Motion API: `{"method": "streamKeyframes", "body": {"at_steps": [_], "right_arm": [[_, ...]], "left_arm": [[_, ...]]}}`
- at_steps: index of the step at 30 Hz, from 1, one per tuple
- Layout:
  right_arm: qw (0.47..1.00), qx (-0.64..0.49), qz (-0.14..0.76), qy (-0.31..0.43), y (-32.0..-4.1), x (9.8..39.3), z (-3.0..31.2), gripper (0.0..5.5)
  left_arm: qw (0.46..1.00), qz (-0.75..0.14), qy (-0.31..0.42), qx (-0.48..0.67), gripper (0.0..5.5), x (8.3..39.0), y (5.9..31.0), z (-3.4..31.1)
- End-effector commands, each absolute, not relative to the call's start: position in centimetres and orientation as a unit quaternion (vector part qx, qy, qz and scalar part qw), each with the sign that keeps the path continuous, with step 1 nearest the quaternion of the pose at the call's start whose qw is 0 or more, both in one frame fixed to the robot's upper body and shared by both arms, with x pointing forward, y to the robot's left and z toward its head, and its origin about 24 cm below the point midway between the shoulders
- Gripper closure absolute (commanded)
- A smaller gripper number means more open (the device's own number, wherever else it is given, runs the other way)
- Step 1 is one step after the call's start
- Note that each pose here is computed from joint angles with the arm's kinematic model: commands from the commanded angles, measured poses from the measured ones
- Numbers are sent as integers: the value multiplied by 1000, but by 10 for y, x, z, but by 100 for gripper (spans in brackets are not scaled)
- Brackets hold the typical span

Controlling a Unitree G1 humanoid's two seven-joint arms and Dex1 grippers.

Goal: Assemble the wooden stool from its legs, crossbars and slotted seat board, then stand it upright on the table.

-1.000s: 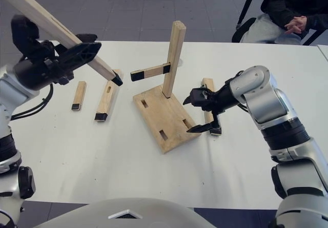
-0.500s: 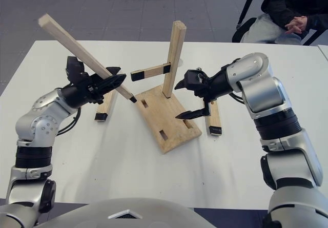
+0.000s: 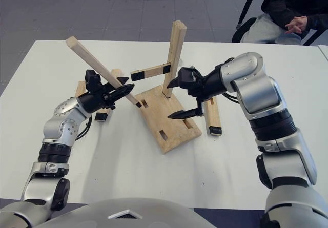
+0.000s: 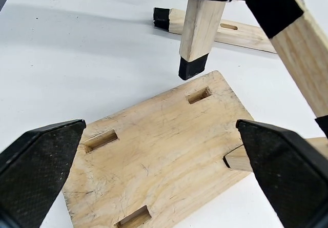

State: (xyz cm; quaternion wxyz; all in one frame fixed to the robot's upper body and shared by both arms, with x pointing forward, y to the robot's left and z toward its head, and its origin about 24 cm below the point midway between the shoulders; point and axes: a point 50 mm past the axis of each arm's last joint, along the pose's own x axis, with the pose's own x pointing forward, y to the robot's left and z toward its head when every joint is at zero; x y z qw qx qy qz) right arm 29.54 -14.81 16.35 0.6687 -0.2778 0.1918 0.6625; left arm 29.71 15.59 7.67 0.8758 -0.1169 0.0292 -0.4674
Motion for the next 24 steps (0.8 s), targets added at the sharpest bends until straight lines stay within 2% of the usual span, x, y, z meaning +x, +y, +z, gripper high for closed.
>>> {"method": "streamKeyframes", "body": {"at_steps": [1,7,15,19,24], "right_arm": [[656,-286,674,183,-142,295,171,0],[649,-288,681,181,-139,294,173,0],[649,-284,685,172,-132,294,174,0],[652,-284,683,168,-131,295,177,0],[655,-282,680,167,-131,293,176,0]], "left_arm": [[874,-477,21,-96,346,303,154,80],[877,-469,20,-101,346,307,151,73],[861,-497,1,-108,346,322,120,83],[857,-506,12,-99,346,320,120,79],[860,-503,36,-76,346,317,136,71]]}}
